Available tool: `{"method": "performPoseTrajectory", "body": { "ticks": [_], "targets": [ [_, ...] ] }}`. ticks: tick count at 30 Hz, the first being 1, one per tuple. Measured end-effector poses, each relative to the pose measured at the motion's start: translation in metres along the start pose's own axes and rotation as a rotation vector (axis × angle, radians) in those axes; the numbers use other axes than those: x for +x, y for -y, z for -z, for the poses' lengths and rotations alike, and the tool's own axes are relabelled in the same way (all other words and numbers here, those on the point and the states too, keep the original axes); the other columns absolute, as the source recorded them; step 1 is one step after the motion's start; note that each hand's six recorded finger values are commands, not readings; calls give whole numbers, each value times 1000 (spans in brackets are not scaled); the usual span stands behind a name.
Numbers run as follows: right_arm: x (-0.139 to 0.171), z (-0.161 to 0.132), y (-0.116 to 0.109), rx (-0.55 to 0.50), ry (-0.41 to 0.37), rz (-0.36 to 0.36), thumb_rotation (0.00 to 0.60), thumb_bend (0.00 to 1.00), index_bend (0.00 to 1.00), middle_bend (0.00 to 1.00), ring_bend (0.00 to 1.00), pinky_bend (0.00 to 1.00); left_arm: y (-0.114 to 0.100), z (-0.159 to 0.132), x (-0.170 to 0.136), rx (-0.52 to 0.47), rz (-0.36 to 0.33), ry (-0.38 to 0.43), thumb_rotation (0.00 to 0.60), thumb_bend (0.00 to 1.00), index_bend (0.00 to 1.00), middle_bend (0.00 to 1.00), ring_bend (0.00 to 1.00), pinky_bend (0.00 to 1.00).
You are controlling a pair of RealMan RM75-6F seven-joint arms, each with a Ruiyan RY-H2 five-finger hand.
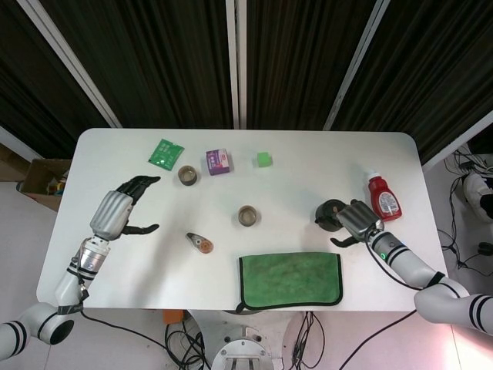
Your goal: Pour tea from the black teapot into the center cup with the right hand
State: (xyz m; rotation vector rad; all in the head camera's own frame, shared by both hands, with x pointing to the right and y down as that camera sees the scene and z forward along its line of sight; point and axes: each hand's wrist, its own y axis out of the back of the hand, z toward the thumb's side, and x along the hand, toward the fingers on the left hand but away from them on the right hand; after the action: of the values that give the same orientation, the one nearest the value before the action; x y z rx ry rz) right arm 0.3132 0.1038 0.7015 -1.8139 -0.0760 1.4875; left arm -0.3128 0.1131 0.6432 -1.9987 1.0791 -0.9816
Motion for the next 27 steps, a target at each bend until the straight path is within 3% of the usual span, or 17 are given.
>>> {"method": "performPoseTrajectory", "body": {
  "ticks": [4, 12, 18, 27],
  "targets": [
    [-2, 0, 0, 2, 0, -11, 275, 320, 447, 541, 429, 323, 1, 1, 0, -1, 3, -2, 600, 63, 144, 184, 163, 299],
    [-7, -3, -6, -7, -10, -13, 275, 316, 504, 621, 498, 193, 1, 3, -1, -1, 6, -5, 600, 64, 155, 183, 163, 301],
    [-10, -4, -10, -58, -15, -32, 275, 311, 557, 740, 607, 192, 1, 3, 0, -3, 11, -4, 600, 63, 160, 184, 163, 303],
    [-14, 1, -12, -118, -6, -48, 277, 300, 606, 787, 646, 191, 3, 6, 0, -7, 15, -10, 600, 63, 160, 184, 163, 303]
  ]
}}
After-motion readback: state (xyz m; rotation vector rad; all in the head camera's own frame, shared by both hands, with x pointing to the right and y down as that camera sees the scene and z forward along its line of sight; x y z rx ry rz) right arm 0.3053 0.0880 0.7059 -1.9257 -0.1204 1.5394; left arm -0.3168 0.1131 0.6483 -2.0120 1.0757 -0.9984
